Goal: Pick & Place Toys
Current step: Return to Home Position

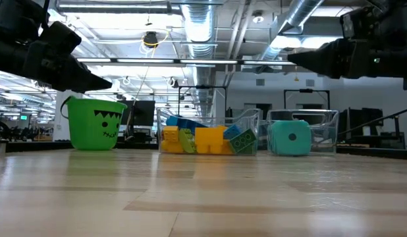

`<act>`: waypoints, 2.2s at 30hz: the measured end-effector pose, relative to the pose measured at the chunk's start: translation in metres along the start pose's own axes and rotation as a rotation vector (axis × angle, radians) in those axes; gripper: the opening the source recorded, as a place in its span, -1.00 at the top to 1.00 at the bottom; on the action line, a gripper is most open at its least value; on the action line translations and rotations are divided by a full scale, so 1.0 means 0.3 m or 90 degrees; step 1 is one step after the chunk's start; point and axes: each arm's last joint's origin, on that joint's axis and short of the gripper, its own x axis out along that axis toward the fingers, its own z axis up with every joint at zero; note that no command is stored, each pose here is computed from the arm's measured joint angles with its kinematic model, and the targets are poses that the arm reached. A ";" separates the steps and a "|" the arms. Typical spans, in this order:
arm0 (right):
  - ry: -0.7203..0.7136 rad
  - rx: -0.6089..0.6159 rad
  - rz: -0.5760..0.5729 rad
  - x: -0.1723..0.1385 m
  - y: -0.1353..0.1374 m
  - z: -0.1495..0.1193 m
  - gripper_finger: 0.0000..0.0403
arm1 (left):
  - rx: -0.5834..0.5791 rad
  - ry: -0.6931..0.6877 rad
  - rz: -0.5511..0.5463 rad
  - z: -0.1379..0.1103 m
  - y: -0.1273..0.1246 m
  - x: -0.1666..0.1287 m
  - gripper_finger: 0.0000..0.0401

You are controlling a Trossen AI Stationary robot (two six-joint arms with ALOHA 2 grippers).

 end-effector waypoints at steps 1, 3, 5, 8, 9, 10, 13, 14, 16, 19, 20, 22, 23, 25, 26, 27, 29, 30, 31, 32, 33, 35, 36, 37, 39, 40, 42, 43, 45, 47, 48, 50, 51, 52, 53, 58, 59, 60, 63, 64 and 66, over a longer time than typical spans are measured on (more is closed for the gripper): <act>0.010 -0.002 0.002 -0.004 -0.003 0.000 1.00 | 0.000 0.000 0.000 0.000 0.000 0.000 0.91; 0.021 0.000 0.004 -0.014 -0.010 0.005 1.00 | 0.000 0.000 0.001 0.000 0.000 0.000 0.91; 0.030 0.011 0.005 -0.025 -0.017 0.010 1.00 | 0.000 0.000 0.003 0.000 0.000 0.000 0.91; 0.041 0.030 0.007 -0.042 -0.024 0.017 1.00 | 0.000 0.000 0.003 0.000 0.001 0.000 0.91; 0.045 0.034 0.008 -0.047 -0.026 0.018 1.00 | 0.000 0.000 0.003 0.000 0.000 0.000 0.91; 0.049 0.038 0.010 -0.052 -0.028 0.019 1.00 | 0.000 0.000 0.003 0.000 0.000 0.000 0.91; 0.048 0.056 0.010 -0.068 -0.033 0.028 1.00 | 0.000 0.000 0.003 0.000 0.000 0.000 0.91; 0.048 0.061 0.011 -0.073 -0.035 0.030 1.00 | 0.000 0.000 0.002 0.000 0.000 0.000 0.91; 0.045 0.063 0.010 -0.082 -0.039 0.036 1.00 | 0.000 0.000 0.002 0.000 0.000 0.000 0.91; 0.039 0.065 0.017 -0.098 -0.039 0.044 1.00 | 0.000 0.000 0.002 0.000 0.000 0.000 0.91; 0.038 0.065 0.021 -0.103 -0.039 0.046 1.00 | 0.000 0.000 0.002 0.000 0.000 0.000 0.91; 0.039 0.065 0.026 -0.113 -0.039 0.048 1.00 | 0.000 0.000 0.002 0.000 0.000 0.000 0.91; 0.036 0.066 0.027 -0.119 -0.040 0.051 1.00 | 0.000 0.000 0.002 0.000 0.000 0.000 0.91; 0.040 0.070 0.030 -0.129 -0.041 0.050 1.00 | 0.000 0.000 0.002 0.000 0.000 0.000 0.91; 0.043 0.073 0.030 -0.133 -0.042 0.049 1.00 | 0.000 0.000 0.002 0.000 0.000 0.000 0.91; 0.045 0.077 0.029 -0.138 -0.044 0.049 1.00 | 0.000 0.000 0.002 0.000 0.000 0.000 0.91; 0.050 0.079 0.028 -0.148 -0.048 0.046 1.00 | 0.000 0.000 0.002 0.000 0.000 0.000 0.91; 0.049 0.079 0.026 -0.153 -0.050 0.047 1.00 | 0.000 0.000 0.002 0.000 0.000 0.000 0.91; 0.049 0.079 0.026 -0.159 -0.051 0.046 1.00 | 0.000 0.000 0.001 0.000 0.000 0.000 0.91; 0.051 0.079 0.027 -0.165 -0.052 0.046 1.00 | 0.000 0.000 0.001 0.000 0.000 0.000 0.91; 0.050 0.079 0.026 -0.170 -0.053 0.045 1.00 | 0.000 0.000 -0.001 0.000 0.000 0.000 0.91; 0.052 0.078 0.027 -0.182 -0.055 0.043 1.00 | 0.000 0.000 -0.001 0.000 0.000 0.000 0.91; 0.053 0.078 0.027 -0.187 -0.056 0.042 1.00 | 0.000 0.000 -0.001 0.000 0.000 0.000 0.91; 0.054 0.078 0.028 -0.193 -0.057 0.041 1.00 | 0.000 0.000 -0.001 0.000 0.000 0.000 0.91; 0.057 0.082 0.024 -0.205 -0.059 0.037 1.00 | 0.000 0.000 -0.001 0.000 0.000 0.000 0.91; 0.050 0.087 0.019 -0.208 -0.062 0.040 1.00 | 0.000 0.000 -0.001 0.000 0.000 0.000 0.91; 0.039 0.097 0.013 -0.211 -0.065 0.045 1.00 | 0.000 0.000 0.000 0.000 0.000 0.000 0.91; 0.037 0.099 0.012 -0.212 -0.065 0.046 1.00 | 0.000 0.000 0.000 0.000 0.000 0.000 0.91; 0.038 0.099 0.014 -0.212 -0.064 0.046 1.00 | 0.000 0.000 0.000 0.000 0.000 0.000 0.91; 0.038 0.099 0.014 -0.212 -0.064 0.046 1.00 | 0.000 0.000 0.000 0.000 0.000 0.000 0.91; 0.038 0.099 0.014 -0.212 -0.064 0.046 1.00 | 0.000 0.000 0.000 0.000 0.000 0.000 0.91; 0.038 0.099 0.014 -0.212 -0.064 0.046 1.00 | 0.000 0.000 0.000 0.000 0.000 0.000 0.91; 0.038 0.099 0.014 -0.212 -0.064 0.046 1.00 | 0.000 0.000 0.000 0.000 0.000 0.000 0.91; 0.038 0.099 0.014 -0.212 -0.064 0.046 1.00 | 0.000 0.000 0.000 0.000 0.000 0.000 0.91; 0.038 0.099 0.014 -0.212 -0.064 0.046 1.00 | 0.000 0.000 0.000 0.000 0.000 0.000 0.91; 0.044 0.097 0.016 -0.210 -0.063 0.043 1.00 | 0.000 0.001 0.003 -0.001 0.001 0.000 0.91; 0.050 0.096 0.016 -0.209 -0.062 0.041 1.00 | 0.000 0.000 0.003 0.000 0.000 0.000 0.91; 0.051 0.095 0.016 -0.208 -0.063 0.041 1.00 | 0.000 0.001 0.003 -0.001 0.001 0.000 0.91; 0.051 0.095 0.016 -0.209 -0.063 0.042 1.00 | 0.000 0.000 0.002 0.000 0.000 0.000 0.91; 0.051 0.095 0.016 -0.209 -0.063 0.042 1.00 | 0.000 0.000 0.003 0.000 0.000 0.000 0.91; 0.049 0.096 0.015 -0.209 -0.064 0.043 1.00 | 0.000 0.000 0.002 0.000 0.000 0.000 0.91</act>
